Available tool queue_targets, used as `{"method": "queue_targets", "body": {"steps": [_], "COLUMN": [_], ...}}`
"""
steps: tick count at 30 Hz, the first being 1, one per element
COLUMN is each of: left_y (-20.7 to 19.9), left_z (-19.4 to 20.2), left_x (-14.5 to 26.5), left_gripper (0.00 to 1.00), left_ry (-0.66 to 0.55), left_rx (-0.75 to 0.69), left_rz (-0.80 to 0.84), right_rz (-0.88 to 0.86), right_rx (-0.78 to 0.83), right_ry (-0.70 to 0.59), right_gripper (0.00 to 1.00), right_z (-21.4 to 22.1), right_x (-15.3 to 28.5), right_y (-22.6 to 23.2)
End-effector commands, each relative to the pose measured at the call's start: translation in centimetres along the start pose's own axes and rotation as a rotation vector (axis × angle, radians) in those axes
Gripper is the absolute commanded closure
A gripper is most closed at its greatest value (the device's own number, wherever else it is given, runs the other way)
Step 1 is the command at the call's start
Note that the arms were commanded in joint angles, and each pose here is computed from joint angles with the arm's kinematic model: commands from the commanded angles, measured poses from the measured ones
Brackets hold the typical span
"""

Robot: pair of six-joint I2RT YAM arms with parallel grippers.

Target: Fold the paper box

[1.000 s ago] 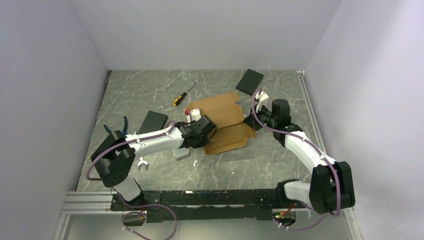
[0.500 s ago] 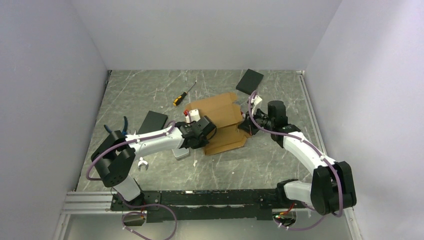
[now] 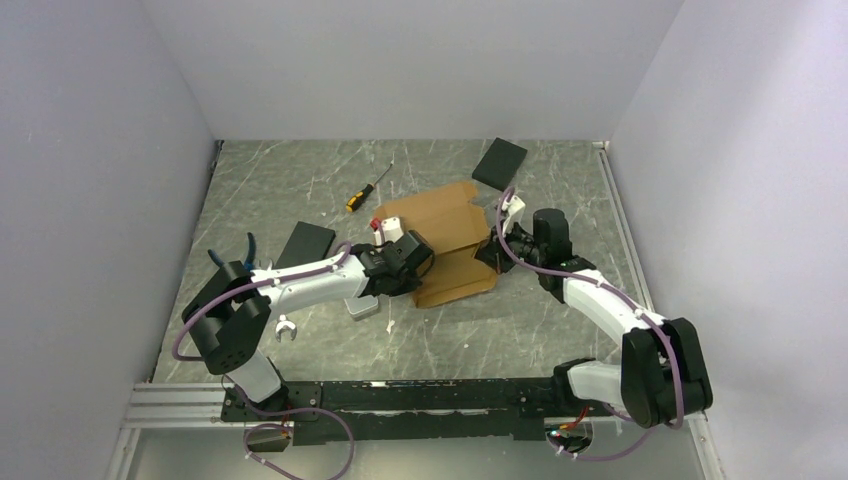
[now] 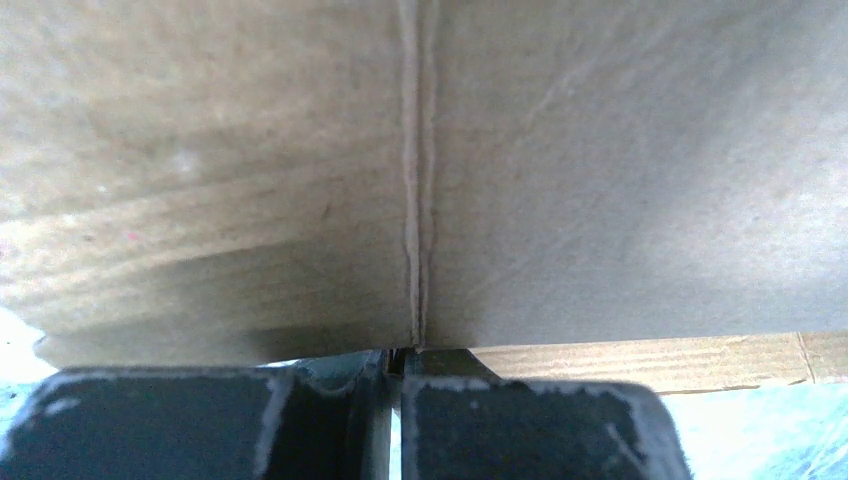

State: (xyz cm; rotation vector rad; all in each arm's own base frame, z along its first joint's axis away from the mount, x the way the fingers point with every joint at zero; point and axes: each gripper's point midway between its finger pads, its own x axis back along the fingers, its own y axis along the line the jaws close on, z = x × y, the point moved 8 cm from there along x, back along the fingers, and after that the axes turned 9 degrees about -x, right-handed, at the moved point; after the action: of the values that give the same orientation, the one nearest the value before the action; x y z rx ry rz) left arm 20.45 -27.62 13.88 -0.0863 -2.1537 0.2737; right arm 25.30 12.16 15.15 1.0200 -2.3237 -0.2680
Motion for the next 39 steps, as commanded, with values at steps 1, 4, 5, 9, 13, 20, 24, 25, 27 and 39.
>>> {"method": "queue_targets", "body": {"steps": [1,4,5,9,13,20,24,25,27,39], "left_y": [-0.9,-0.5,-0.2,0.5,0.9,1.2,1.1,1.1,1.1,0.9], "left_z": [-0.5,-0.5,-0.4,-0.4,-0.4,-0.4,-0.4,-0.5,-0.4,-0.3], "left_x": [0.5,0.5,0.5,0.7,0.9,1.0,1.0,1.0,1.0,0.8], "left_gripper": [1.0,1.0,1.0,1.0,1.0,1.0,1.0,1.0,1.0,1.0], "left_ry": [-0.026,-0.034,-0.037,-0.063,-0.08,-0.089,-0.089,-0.088,-0.088,-0.08], "left_rx": [0.021,0.025,0.027,0.05,0.058,0.058,0.05,0.048,0.046,0.037], "left_rz": [0.048,0.014,-0.001,-0.023,-0.028,-0.028,-0.026,-0.026,-0.026,-0.027], "right_rz": [-0.007,-0.055,-0.072,-0.165,-0.244,-0.337,-0.373,-0.374,-0.384,-0.251], "right_rx": [0.062,0.133,0.172,0.322,0.481,0.583,0.62,0.629,0.648,0.625], "right_ry": [-0.106,-0.059,-0.046,0.017,0.056,0.122,0.138,0.14,0.138,0.126], "right_gripper": [1.0,1.0,1.0,1.0,1.0,0.92,0.9,0.9,0.9,0.99], "right_z": [-2.2,-2.6,-2.8,-2.6,-2.2,-1.3,-0.4,-0.3,0.0,-0.2], "right_x": [0.2,0.5,0.8,2.3,3.8,5.3,5.6,5.7,5.8,4.9], "right_y": [0.4,0.7,0.9,2.0,2.9,3.6,3.9,3.9,3.9,2.5]}}
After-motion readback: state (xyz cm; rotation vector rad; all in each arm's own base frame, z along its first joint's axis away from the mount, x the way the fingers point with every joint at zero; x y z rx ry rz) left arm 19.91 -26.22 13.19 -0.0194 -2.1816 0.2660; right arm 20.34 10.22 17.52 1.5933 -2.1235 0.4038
